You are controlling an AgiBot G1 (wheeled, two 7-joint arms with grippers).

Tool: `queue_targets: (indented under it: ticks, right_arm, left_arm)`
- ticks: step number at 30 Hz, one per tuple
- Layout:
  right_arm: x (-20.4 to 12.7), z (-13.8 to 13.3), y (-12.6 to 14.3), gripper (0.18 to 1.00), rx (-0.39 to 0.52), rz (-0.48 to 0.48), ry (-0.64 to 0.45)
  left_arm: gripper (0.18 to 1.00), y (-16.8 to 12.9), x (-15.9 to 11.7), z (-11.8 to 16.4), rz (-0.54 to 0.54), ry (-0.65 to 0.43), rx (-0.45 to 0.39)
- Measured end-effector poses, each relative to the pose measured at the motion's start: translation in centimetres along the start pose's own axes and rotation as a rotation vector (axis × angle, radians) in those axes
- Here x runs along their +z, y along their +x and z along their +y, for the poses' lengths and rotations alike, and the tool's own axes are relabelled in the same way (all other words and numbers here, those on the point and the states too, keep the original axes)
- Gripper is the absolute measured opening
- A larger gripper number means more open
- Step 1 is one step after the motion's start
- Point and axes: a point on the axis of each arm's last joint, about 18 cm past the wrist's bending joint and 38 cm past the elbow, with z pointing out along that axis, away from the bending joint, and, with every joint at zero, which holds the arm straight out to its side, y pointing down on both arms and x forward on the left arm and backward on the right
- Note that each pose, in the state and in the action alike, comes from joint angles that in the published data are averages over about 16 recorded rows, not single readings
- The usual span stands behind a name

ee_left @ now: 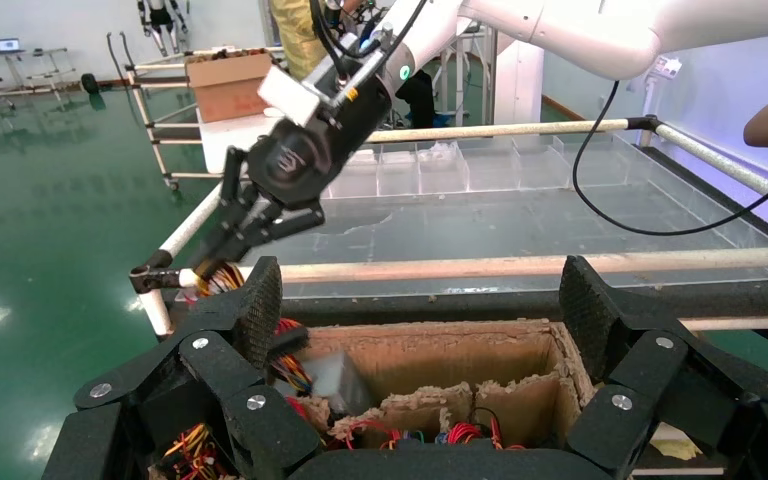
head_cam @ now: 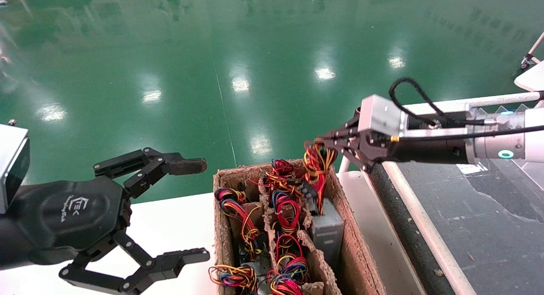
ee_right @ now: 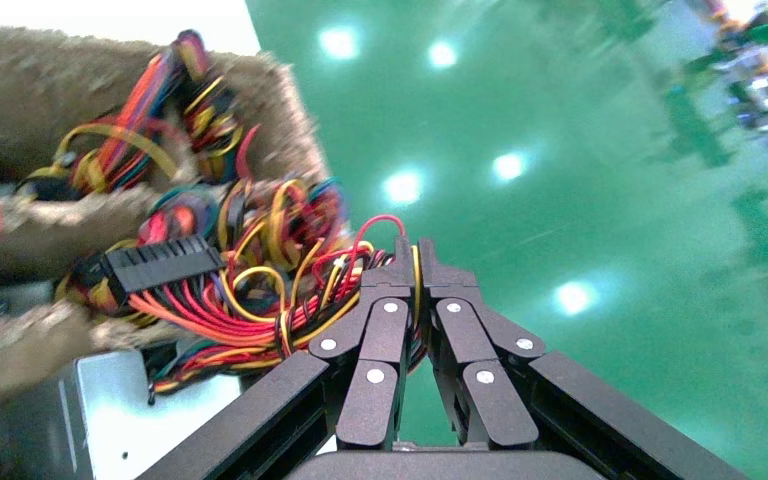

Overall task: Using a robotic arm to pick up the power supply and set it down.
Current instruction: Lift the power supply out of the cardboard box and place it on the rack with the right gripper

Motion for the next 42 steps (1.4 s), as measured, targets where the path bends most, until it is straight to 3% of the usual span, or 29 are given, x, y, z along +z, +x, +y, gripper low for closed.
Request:
queue_targets:
  ticks: [11, 29, 42]
  right_arm:
    - [-1.4, -1.7, 1.1, 0.2, 0.017, 0.094, 0.08]
    - [-5.2, -3.8, -0.4, 0.199, 0.053, 0.062, 0.17]
    - [-8.6, -4.7, 1.7, 0.198, 0.023, 0.196, 0.188]
  left_arm:
    - [1.001, 0.0, 0.0, 0.0, 0.0, 0.0, 0.0]
    - [1.001, 0.0, 0.0, 0.0, 0.0, 0.0, 0.0]
    - [1.001, 0.0, 0.0, 0.0, 0.0, 0.0, 0.0]
